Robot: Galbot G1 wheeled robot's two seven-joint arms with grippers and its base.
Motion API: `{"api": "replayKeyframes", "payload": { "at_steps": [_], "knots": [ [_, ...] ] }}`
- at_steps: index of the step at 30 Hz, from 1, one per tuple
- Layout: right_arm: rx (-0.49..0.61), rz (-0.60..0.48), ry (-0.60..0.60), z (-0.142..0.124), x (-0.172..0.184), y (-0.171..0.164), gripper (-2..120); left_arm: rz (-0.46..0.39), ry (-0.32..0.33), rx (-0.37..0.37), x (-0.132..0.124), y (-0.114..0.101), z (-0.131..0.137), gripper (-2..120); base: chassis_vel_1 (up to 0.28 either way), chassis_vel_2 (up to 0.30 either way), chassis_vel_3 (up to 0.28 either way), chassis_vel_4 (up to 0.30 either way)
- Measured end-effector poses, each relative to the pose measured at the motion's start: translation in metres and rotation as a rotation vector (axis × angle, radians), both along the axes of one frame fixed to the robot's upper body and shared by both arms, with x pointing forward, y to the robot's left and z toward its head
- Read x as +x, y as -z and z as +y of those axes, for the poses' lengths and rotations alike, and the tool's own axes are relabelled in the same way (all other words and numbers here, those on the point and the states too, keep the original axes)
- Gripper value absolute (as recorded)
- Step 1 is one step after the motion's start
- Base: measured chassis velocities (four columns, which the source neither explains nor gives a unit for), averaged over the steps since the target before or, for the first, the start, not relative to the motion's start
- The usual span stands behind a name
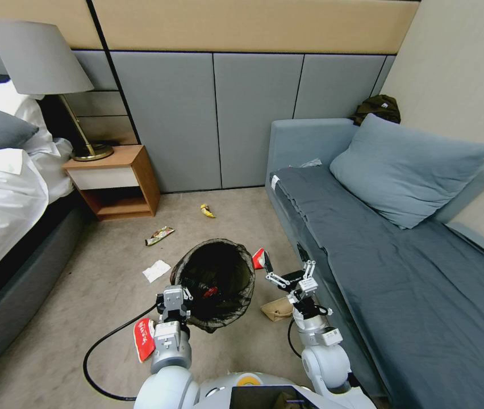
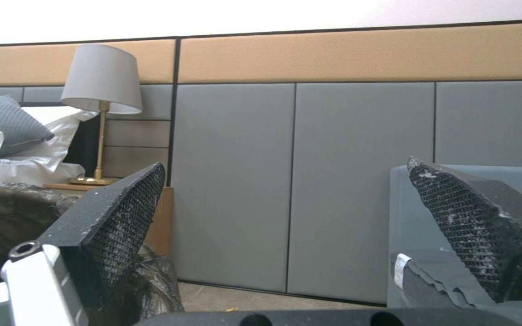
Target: Pick up the trash bin, then pick up the garbage from the floor and place it into the trash bin.
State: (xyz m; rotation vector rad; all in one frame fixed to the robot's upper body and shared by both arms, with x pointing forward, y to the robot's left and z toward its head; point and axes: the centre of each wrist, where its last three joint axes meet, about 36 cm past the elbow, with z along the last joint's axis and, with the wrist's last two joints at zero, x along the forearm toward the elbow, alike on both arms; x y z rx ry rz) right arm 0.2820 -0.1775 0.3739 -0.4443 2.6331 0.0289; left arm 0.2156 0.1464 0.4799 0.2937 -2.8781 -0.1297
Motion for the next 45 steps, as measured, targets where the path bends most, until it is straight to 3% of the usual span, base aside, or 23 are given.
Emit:
{"api": "replayKeyframes", "payload": {
  "at_steps": [6, 13, 15, 17, 20, 21, 23, 26, 27, 29, 36, 45],
  "knots": [
    [-0.015, -0.006, -0.008, -0.004, 0.001, 0.000, 100, 0.000, 0.002, 0.000, 0.000, 0.000, 0.000, 0, 0.000, 0.000, 0.000, 0.000],
    [-0.137, -0.041, -0.014, -0.039, 0.009, 0.005, 100, -0.003, 0.004, 0.001, 0.000, 0.000, 0.000, 0, 0.000, 0.000, 0.000, 0.000],
    [-0.235, -0.023, -0.017, -0.061, 0.014, 0.009, 100, -0.004, 0.004, 0.000, 0.000, 0.000, 0.000, 0, 0.000, 0.000, 0.000, 0.000],
    [-0.268, -0.009, -0.014, -0.067, 0.015, 0.010, 100, -0.005, 0.003, 0.000, 0.000, 0.000, 0.001, 0, 0.000, 0.000, 0.000, 0.000],
    [-0.442, 0.091, 0.001, -0.092, 0.020, 0.013, 100, -0.008, 0.000, -0.001, 0.001, -0.001, 0.002, 0, 0.000, 0.000, 0.000, 0.000],
    [-0.442, 0.091, 0.001, -0.092, 0.020, 0.013, 100, -0.008, 0.000, -0.001, 0.001, -0.001, 0.002, 0, 0.000, 0.000, 0.000, 0.000],
    [-0.602, 0.162, 0.014, -0.108, 0.024, 0.015, 100, -0.010, -0.002, 0.000, 0.001, -0.002, 0.002, 0, 0.000, 0.000, 0.000, 0.000],
    [-0.668, 0.189, 0.024, -0.112, 0.026, 0.016, 100, -0.011, -0.002, 0.000, 0.001, -0.002, 0.002, 0, 0.000, 0.000, 0.000, 0.000],
    [-0.757, 0.234, 0.034, -0.116, 0.029, 0.022, 100, -0.011, -0.003, -0.001, 0.001, -0.002, 0.002, 0, 0.000, 0.000, 0.000, 0.000],
    [-0.777, 0.251, 0.034, -0.117, 0.030, 0.025, 100, -0.011, -0.003, -0.001, 0.001, -0.002, 0.002, 0, 0.000, 0.000, 0.000, 0.000],
    [-0.888, 0.340, -0.072, -0.132, 0.031, 0.035, 100, -0.014, -0.001, -0.003, 0.002, -0.003, 0.002, 0, 0.000, 0.000, 0.000, 0.000],
    [-1.091, 0.444, -0.296, -0.180, 0.036, 0.051, 100, -0.013, 0.008, -0.009, 0.003, -0.001, -0.001, 0, 0.000, 0.000, 0.000, 0.000]
  ]
}}
